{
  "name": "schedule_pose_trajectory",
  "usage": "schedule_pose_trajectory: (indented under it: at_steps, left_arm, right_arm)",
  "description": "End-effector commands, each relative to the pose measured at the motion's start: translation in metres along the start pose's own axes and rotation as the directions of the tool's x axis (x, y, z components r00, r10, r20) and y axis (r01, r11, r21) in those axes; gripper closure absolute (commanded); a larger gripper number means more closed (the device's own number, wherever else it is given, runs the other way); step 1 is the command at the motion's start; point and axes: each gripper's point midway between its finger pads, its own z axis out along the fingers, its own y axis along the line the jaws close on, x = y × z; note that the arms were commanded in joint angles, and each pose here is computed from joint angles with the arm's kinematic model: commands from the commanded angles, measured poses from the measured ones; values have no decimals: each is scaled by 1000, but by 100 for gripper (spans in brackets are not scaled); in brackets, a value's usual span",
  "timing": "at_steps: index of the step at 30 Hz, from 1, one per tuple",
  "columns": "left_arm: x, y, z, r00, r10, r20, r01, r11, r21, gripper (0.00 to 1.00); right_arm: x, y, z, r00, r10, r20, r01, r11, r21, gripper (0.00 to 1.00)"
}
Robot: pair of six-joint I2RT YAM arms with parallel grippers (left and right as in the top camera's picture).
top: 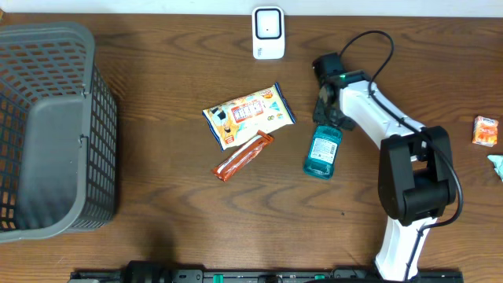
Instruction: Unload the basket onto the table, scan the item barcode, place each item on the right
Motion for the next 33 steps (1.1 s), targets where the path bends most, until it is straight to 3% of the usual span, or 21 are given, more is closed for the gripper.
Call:
schedule_pose_trajectory:
  at_steps: [1, 4, 10, 18, 28, 33]
  left_arm:
    - [18, 0, 0, 997, -4, -81, 4, 1000, -3, 1]
    - [18, 0, 0, 997, -4, -82, 4, 1000, -3, 1]
    - [18, 0, 0, 997, -4, -82, 4, 1000, -3, 1]
    - [18, 0, 0, 997, -4, -81, 4, 1000, -3, 1]
    - [18, 0, 0, 997, -4, -82, 4, 1000, -3, 1]
    - [18, 0, 0, 997, -4, -82, 4, 1000, -3, 1]
  right_arm:
    - [8, 18, 7, 995, -74, -64, 67, 992, -110, 44]
    - [14, 17, 17, 992, -82, -92, 73, 993, -97, 47]
    - [25, 13, 39, 987, -86, -139, 78, 995, -62, 75]
    - [3, 18, 22, 996, -60, -72, 53, 993, -102, 95]
    - [-52, 25, -73, 986, -3, 164, 37, 979, -202, 97]
    - [-76, -1, -106, 947, 32, 319, -1, 995, -97, 98]
